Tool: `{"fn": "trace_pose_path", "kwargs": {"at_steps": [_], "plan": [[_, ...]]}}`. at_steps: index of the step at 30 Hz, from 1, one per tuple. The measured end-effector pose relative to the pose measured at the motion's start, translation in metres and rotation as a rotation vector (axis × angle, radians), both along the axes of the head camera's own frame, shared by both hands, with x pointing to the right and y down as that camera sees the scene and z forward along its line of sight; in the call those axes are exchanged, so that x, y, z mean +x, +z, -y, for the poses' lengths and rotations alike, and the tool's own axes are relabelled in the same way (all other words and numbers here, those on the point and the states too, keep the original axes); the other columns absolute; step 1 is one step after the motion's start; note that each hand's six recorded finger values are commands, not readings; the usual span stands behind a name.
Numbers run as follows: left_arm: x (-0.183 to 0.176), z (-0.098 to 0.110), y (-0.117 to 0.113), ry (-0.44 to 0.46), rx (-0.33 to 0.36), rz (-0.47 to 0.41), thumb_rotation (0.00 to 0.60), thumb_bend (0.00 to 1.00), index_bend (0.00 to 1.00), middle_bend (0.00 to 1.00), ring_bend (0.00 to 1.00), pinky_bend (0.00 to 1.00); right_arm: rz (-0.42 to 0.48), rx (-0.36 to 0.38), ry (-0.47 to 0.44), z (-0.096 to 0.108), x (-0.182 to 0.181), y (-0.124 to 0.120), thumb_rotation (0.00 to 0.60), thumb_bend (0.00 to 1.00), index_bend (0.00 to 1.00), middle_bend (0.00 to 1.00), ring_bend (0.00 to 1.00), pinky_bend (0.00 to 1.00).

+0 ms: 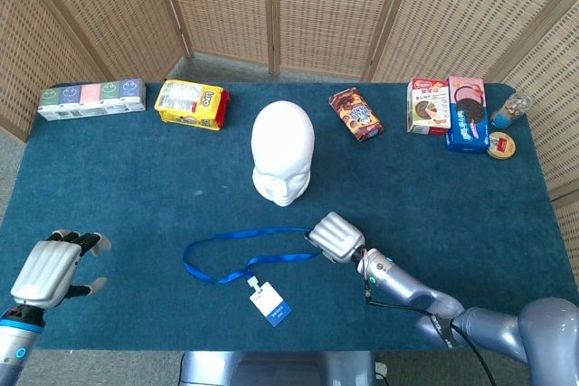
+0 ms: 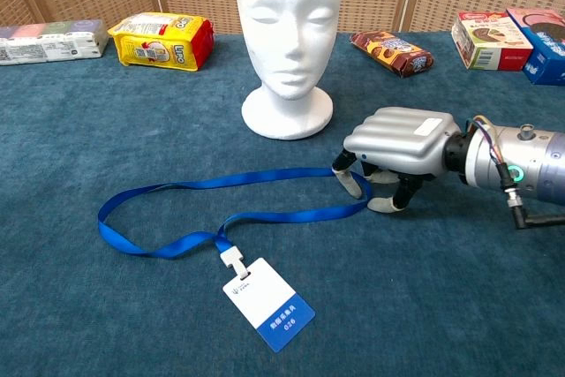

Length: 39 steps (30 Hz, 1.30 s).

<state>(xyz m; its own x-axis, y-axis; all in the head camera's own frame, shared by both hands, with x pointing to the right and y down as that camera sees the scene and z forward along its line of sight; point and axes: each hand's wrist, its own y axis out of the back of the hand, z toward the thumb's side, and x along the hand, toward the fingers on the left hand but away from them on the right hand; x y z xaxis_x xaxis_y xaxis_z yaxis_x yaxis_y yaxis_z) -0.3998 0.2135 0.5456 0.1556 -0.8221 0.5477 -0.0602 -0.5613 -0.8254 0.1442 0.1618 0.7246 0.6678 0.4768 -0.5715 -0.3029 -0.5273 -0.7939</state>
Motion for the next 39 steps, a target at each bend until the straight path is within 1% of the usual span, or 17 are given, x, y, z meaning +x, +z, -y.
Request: {"fn": "trace_pose_path", "kwargs": {"at_steps": [6,16,24,39], "plan": [[-0.0009,-0.0009,0.0008,0.0,-0.003,-0.001,0.6,0.13,0.38,0.5,0.44,0.31,-0.003,-0.001,-0.002,-0.001,-0.0017,0.0011,0.6,0.39,0.55,0.95,1.0,1.0],[-0.002,-0.0012,0.0011,0.0,-0.002,-0.001,0.6,0.13,0.38,0.5,0.44,0.31,-0.004,0.002,0.0,-0.0007,-0.0039,0.0015,0.6,0.4,0.55,0.95,1.0,1.0],[-0.0026,-0.0015,0.0014,0.0,-0.005,-0.001,0.6,0.13,0.37,0.5,0.44,0.31,-0.005,0.0,0.003,-0.0011,-0.0051,0.002,0.6,0.45,0.55,0.95,1.0,1.0],[-0.0041,-0.0011,-0.0011,-0.004,0.005,-0.004,0.599,0.13,0.37,0.5,0.44,0.31,-0.005,0.003,0.015,-0.0003,-0.0061,0.0022,0.6,0.49,0.56,0.96,1.0,1.0]]}}
